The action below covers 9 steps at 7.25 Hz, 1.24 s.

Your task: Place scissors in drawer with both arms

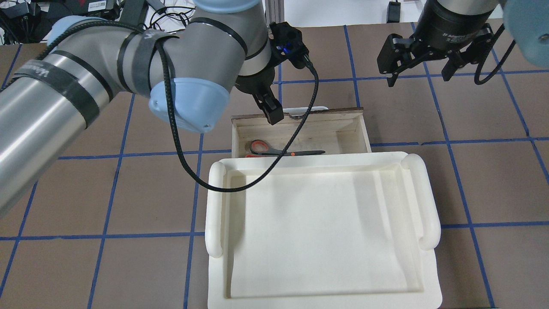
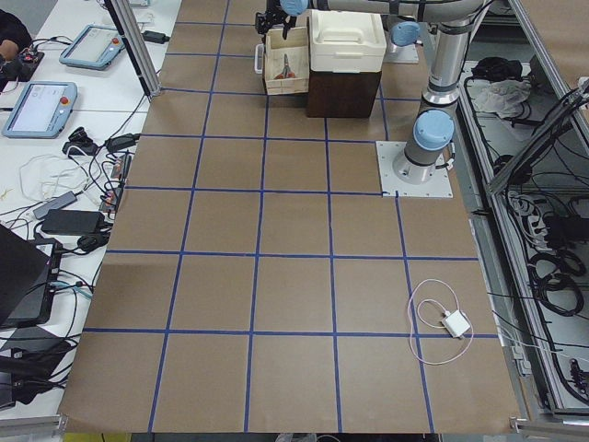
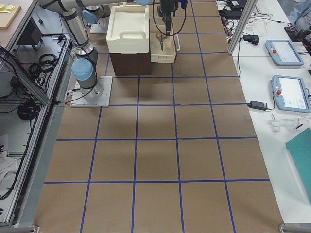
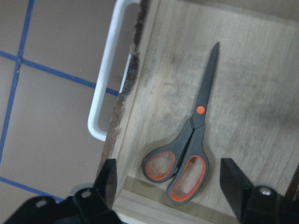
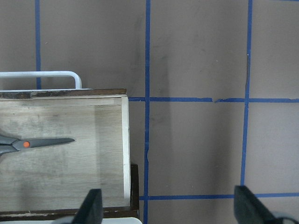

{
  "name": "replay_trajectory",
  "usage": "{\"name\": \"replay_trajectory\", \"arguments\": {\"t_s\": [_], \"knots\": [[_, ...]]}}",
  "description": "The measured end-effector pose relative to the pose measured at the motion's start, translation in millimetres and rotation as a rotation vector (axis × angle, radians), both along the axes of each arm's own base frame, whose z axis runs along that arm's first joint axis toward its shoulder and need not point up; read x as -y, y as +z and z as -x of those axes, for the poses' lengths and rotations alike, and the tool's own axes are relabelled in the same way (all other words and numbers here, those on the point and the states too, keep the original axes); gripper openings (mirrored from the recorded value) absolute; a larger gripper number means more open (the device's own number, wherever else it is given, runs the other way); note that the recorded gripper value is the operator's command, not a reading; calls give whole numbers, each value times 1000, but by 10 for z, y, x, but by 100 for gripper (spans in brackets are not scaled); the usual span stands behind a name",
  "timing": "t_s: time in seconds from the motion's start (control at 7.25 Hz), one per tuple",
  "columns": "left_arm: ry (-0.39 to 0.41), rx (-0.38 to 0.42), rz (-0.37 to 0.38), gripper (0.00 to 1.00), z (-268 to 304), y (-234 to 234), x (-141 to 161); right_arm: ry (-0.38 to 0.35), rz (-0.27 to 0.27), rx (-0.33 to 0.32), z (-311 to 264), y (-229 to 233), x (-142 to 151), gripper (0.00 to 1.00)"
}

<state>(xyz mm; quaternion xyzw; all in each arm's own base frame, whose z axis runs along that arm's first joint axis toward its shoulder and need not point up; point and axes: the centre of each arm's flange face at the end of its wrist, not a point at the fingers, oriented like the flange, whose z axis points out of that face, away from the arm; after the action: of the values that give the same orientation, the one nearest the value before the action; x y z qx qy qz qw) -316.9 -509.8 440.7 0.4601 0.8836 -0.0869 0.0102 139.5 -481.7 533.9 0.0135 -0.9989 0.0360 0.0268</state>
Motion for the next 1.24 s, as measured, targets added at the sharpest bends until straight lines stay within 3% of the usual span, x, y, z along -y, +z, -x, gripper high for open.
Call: {"name": "replay_trajectory", "arguments": {"t_s": [0.28,0.55,0.83,1.24], "knots": [[288,-38,24,100,-818,245,307,2,0,10,-8,1,-1,100],[546,-71,27,100,-1316,337,420,2,-2,4,-2,0,-4,100],[701,-69,6,100,-1887,311,525,2,-4,3,-1,-4,-5,100],[807,-62,-50,100,-2322,295,501,2,-4,3,-1,-7,-4,100]]}}
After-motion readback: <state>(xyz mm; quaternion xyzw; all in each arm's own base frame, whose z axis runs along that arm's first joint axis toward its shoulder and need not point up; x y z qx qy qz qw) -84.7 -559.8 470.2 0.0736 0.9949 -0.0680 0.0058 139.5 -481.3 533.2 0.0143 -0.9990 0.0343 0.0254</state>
